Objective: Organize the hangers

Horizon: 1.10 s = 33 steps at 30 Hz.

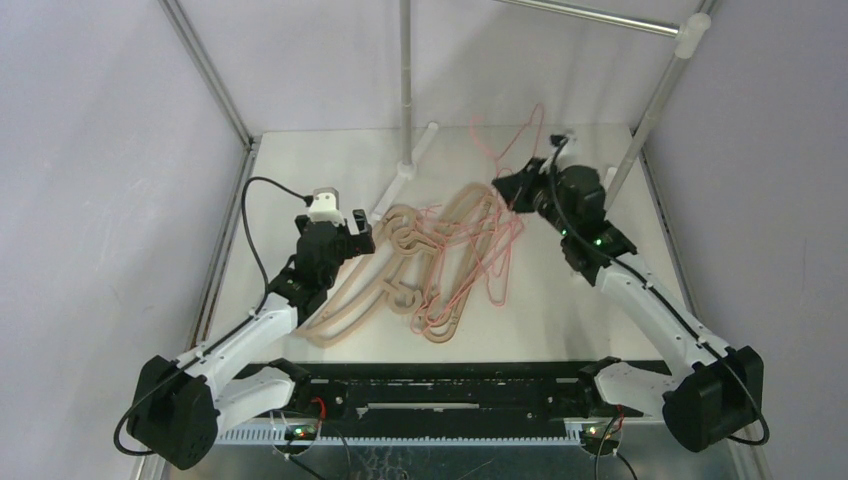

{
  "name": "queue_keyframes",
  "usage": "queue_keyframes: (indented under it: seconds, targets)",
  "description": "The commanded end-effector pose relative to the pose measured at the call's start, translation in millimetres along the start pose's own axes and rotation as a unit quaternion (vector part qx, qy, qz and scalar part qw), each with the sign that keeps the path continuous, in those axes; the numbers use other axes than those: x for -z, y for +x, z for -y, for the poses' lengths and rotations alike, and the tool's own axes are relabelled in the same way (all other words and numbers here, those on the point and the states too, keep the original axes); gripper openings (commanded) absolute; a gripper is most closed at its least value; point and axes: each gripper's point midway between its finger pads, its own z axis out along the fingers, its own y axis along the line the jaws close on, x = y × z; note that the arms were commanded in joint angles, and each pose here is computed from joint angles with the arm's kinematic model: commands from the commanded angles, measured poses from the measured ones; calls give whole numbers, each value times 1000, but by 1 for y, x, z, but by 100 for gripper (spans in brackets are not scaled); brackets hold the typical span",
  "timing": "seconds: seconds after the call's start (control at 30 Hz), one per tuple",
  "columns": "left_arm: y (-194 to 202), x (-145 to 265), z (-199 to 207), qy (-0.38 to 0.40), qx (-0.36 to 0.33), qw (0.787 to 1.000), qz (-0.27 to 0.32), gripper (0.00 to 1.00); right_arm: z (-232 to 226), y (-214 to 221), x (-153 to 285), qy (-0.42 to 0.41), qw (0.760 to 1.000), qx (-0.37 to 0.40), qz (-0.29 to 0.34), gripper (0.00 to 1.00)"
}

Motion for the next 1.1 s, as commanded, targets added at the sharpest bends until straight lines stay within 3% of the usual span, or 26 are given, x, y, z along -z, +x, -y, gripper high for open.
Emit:
queue_keyframes:
  seconds: [0.0,0.23,0.7,1.07]
  targets:
    - [-9,0,7,14,10,1000,17,100,-40,-106,7,-100,986,-29,133,0]
    - [-9,1,3,6,4,1000,22,99,-53,-179,23,-155,965,-34,210,0]
    - [-7,-3,2,1,0,1000,17,100,-30,-228,37,-178,938,-91,283,0]
    - [-8,0,2,4,1,1000,19,100,-15,-257,6,-170,917,-172,317,0]
